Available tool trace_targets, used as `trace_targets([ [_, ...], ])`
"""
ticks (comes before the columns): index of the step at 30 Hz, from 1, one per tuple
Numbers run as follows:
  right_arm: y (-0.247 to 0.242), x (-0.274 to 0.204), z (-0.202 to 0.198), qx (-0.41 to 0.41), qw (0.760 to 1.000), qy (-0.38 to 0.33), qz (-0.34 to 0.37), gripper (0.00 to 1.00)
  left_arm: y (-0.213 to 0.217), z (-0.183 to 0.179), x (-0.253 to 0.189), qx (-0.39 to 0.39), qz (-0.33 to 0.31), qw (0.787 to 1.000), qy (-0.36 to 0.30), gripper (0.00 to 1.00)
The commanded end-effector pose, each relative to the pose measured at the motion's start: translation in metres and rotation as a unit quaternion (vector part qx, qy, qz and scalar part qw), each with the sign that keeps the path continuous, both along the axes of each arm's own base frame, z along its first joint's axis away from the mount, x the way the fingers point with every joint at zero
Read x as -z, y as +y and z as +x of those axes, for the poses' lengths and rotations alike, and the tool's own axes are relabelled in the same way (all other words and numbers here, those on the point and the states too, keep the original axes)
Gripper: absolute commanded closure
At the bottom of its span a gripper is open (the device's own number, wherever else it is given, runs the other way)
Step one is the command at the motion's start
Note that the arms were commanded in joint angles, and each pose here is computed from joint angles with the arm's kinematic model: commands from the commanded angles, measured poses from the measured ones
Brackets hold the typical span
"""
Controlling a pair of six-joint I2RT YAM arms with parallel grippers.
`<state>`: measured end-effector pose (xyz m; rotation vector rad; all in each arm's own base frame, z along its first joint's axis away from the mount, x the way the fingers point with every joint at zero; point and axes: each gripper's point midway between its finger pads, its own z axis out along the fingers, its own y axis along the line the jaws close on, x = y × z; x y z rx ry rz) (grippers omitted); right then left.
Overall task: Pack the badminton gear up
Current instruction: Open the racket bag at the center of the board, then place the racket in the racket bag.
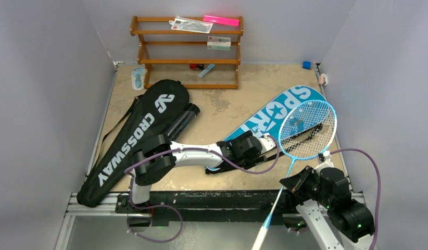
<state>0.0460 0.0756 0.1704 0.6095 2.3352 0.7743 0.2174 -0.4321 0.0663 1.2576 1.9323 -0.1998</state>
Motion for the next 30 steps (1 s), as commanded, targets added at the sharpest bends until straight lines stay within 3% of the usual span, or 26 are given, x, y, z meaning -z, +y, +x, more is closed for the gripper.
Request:
trace_targets([
  [1,0.001,-0.013,-0.001,0.001,1.0,-0.021,0.014,1.0,-0.011,0.018,-0.012,-0.013,-0.001,0.999,-0.041,0.17],
  [10,0.002,-0.008,-0.001,0.006,1.0,-0.013,0.019,1.0,-0.019,0.027,0.0,-0.014,0.023,0.998,-0.053,0.18],
  [12,0.003,-0.006,-0.001,0.007,1.0,-0.01,0.022,1.0,-0.018,0.033,-0.006,-0.029,0.024,0.997,-0.066,0.32],
  [13,0.003,-0.005,-0.001,0.007,1.0,-0.006,0.023,1.0,-0.016,0.037,-0.011,-0.038,0.024,0.996,-0.074,0.45],
  [16,0.005,0.0,-0.002,0.006,1.0,0.009,0.024,1.0,-0.011,0.046,-0.028,-0.067,0.011,0.993,-0.094,0.97],
  [17,0.005,0.002,-0.002,0.008,1.0,0.015,0.023,1.0,-0.007,0.05,-0.033,-0.076,0.007,0.993,-0.092,1.0],
  [24,0.011,-0.002,0.002,-0.001,0.999,0.008,0.035,1.0,0.03,0.075,-0.026,-0.144,-0.021,0.989,0.025,1.0],
  [30,0.047,0.0,0.0,-0.085,0.991,0.031,0.102,1.0,0.042,0.087,-0.028,-0.173,-0.064,0.979,0.083,1.0],
])
